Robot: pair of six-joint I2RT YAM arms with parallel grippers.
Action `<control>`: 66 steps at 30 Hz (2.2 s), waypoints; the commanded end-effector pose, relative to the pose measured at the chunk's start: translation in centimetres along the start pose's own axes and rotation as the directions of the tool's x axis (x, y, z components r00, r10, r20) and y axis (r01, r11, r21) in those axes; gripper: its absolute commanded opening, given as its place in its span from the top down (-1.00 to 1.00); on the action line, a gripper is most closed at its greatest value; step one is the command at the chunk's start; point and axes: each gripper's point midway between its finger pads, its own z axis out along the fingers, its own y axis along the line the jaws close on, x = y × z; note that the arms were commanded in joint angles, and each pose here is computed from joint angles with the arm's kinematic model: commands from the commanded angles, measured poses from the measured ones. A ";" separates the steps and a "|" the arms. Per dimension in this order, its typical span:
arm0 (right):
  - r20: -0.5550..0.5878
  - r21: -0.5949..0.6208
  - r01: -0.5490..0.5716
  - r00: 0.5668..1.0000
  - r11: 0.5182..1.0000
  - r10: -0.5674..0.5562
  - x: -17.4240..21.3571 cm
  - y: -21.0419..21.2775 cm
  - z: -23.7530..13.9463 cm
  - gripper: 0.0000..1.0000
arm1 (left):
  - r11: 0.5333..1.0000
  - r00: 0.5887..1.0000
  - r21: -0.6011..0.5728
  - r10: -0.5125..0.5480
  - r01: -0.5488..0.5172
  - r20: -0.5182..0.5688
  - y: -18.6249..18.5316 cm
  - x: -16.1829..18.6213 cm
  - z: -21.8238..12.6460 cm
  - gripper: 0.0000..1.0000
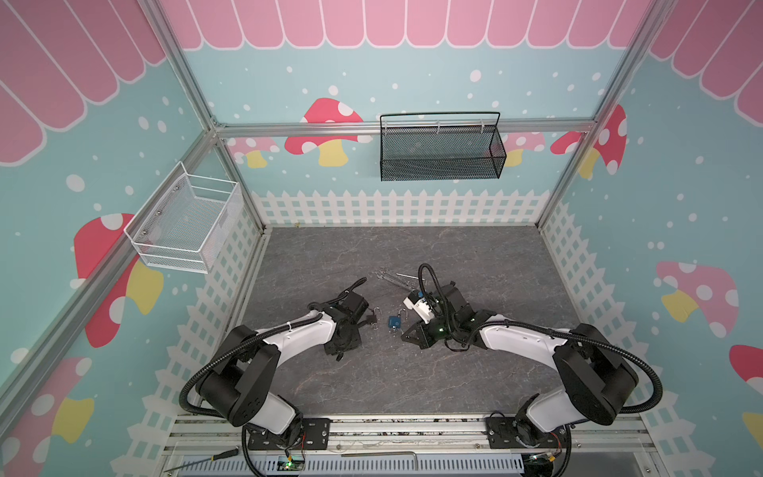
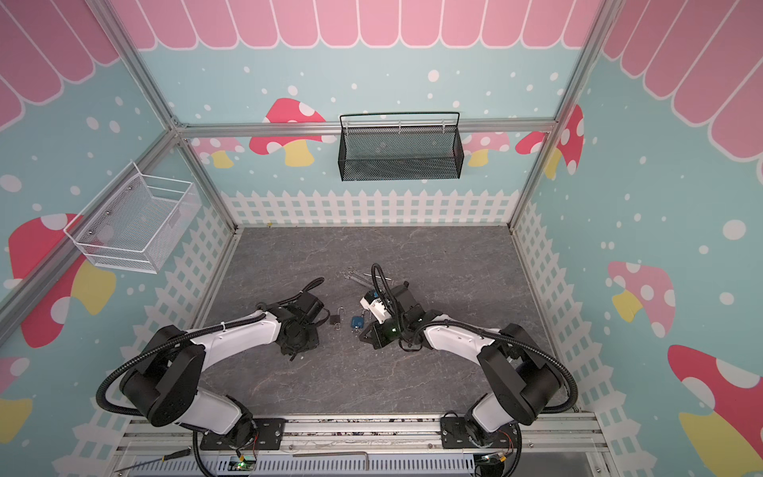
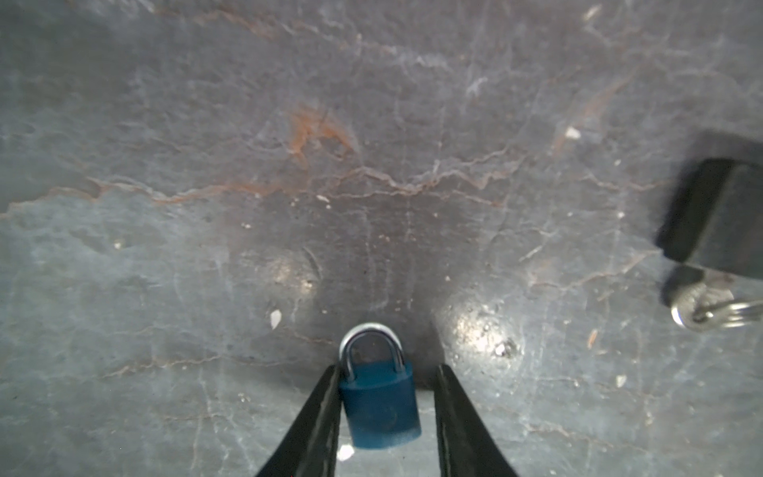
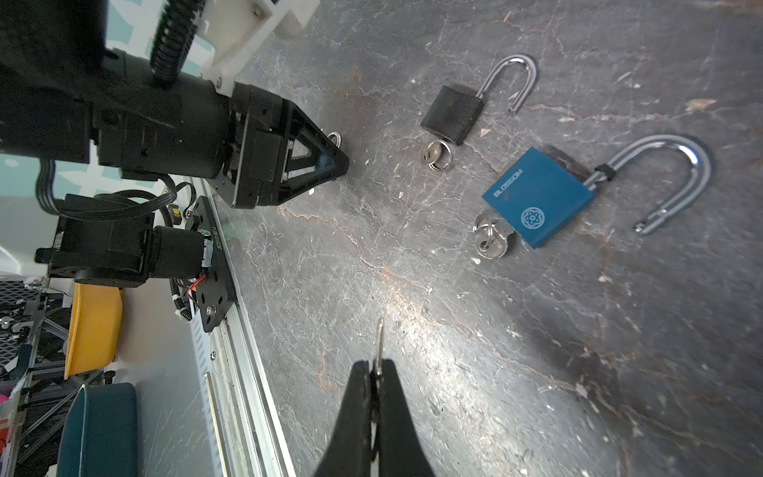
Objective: Unlock with the key
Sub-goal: 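Lower the left gripper onto the small blue padlock and grasp it, then lift the blue padlock with the left gripper toward the key in the right gripper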
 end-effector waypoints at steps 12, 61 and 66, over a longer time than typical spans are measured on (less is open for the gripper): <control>-0.004 -0.014 -0.008 1.000 1.000 0.008 0.0 0.4 -0.1 1.00 | 0.982 0.987 -0.156 0.086 -0.107 -0.136 2.3 3.2 1.9 0.44; 0.091 -0.134 -0.101 0.989 0.986 0.113 -1.2 4.8 0.5 1.00 | 0.886 0.959 0.396 -0.281 0.242 0.043 -7.5 -2.4 -11.1 1.00; 0.160 -0.118 -0.065 0.984 0.991 0.083 -2.5 6.0 1.2 1.00 | 0.848 0.940 0.458 -0.333 0.267 0.069 -8.7 -2.2 -13.7 1.00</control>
